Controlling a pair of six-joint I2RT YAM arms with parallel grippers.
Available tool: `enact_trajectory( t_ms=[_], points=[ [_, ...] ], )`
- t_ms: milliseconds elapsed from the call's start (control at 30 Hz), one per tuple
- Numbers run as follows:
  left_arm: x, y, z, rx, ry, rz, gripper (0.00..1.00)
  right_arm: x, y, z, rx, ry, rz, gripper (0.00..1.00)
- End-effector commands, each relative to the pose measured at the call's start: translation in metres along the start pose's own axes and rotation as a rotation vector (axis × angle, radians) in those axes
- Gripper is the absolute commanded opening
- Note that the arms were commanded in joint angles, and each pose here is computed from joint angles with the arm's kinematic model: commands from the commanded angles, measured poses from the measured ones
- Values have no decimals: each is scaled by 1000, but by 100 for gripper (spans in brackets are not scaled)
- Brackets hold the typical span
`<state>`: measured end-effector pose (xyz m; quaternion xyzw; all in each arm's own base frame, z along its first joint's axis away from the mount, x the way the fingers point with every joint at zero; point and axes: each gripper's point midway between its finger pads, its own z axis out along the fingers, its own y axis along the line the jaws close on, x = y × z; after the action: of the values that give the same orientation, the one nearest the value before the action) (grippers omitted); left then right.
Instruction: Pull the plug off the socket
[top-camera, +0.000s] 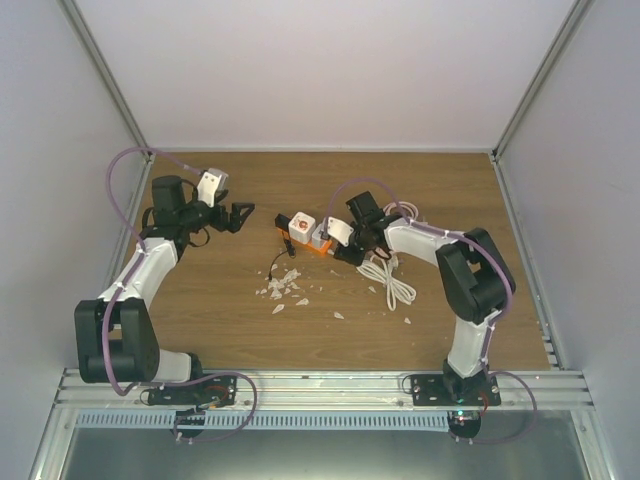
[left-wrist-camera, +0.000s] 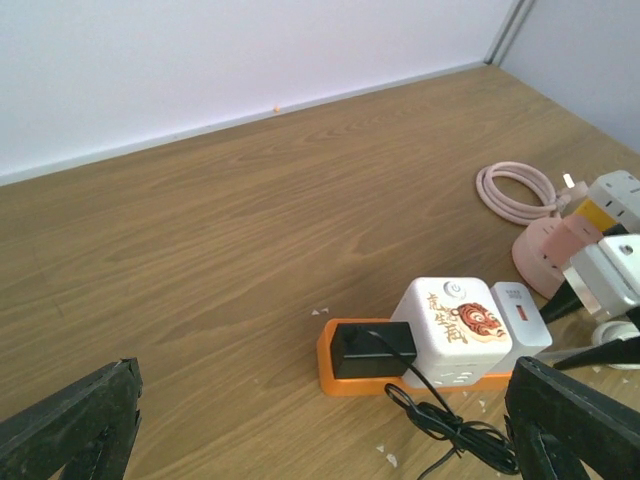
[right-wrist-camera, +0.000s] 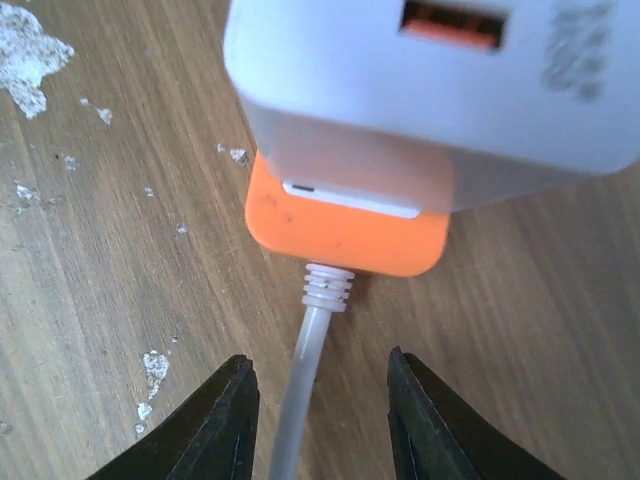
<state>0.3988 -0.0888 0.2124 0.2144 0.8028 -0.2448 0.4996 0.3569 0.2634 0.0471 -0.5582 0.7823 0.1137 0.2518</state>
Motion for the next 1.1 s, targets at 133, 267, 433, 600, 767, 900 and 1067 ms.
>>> enact_trajectory(
  t_ms=[133,267,433,600,767,900,1067],
  points=[
    [-31,6,-8,-64,-67,36,99,6,17,17,-106,3,39,37],
    [-34,7,-7,-64,-64,46,99,8,23,22,-134,6,43,36],
    [-35,10,-7,-79,-57,98,99,22,27,25,-124,37,27,23],
    [-33,0,-5,-12,-30,143,99,36,38,20,-136,56,-20,12],
    [-25,-13,-3,74,-2,186,99,49,57,9,-195,64,-69,6],
    [-10,-45,-7,262,13,239,99,63,76,-5,-253,61,-119,4],
    [9,-70,-11,412,30,276,99,90,102,-22,-345,62,-184,2]
  ],
)
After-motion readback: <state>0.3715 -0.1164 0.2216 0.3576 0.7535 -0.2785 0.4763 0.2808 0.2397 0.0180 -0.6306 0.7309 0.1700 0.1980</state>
